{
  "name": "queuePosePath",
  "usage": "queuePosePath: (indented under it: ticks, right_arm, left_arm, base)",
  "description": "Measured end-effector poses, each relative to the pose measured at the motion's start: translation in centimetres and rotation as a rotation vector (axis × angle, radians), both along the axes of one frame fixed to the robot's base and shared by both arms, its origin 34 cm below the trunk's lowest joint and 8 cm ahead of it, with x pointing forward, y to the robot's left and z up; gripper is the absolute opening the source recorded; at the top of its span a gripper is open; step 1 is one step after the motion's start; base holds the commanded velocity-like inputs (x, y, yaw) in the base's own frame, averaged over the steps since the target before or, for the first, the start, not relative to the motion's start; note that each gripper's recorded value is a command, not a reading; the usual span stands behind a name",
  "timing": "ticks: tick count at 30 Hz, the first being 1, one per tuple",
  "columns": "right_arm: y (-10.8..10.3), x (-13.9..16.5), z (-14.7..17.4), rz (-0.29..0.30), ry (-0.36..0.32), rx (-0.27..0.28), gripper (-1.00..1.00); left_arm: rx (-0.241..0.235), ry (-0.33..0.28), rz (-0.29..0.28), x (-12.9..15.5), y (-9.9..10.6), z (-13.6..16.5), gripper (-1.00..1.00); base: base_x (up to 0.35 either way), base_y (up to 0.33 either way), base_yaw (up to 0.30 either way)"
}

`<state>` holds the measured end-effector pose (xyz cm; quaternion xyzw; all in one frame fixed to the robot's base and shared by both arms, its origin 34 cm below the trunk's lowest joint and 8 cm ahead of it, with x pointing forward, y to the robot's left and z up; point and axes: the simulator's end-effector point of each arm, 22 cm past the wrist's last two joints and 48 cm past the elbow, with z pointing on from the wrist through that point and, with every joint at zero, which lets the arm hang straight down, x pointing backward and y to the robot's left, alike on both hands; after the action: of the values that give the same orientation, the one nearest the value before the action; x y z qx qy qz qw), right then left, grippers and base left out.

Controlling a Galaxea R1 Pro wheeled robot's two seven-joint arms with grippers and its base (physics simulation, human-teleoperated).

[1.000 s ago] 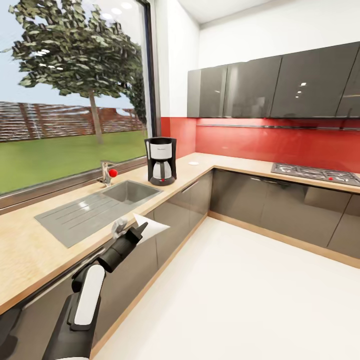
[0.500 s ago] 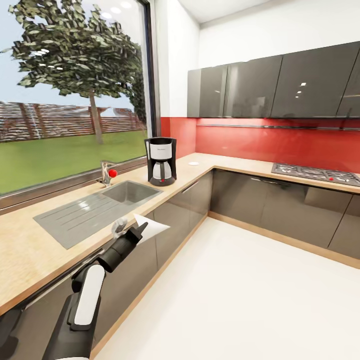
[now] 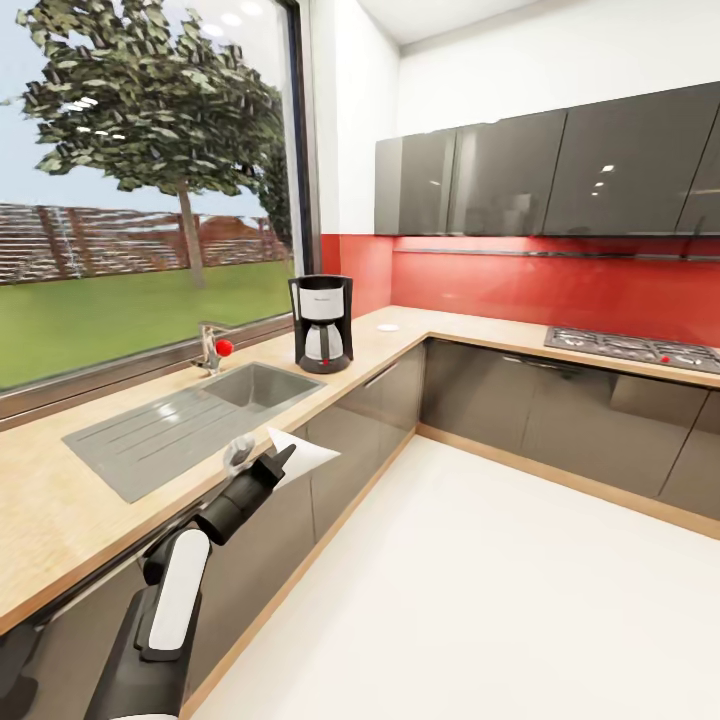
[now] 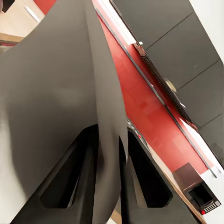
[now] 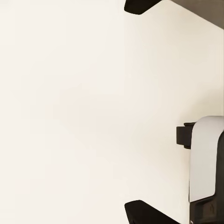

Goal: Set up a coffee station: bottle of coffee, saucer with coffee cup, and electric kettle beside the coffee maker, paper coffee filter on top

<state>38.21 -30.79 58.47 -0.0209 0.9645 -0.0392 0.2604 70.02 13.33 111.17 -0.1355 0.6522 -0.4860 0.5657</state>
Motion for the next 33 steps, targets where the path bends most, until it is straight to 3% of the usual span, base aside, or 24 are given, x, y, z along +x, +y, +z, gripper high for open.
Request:
queuePosePath:
  ticks: [33]
  right_arm:
    - [0.00, 0.00, 0.00, 0.000, 0.000, 0.000, 1.00]
  left_arm:
    - [0.000, 0.000, 0.000, 0.00, -0.02, 0.00, -1.00]
  base:
    - [0.041, 0.000, 0.000]
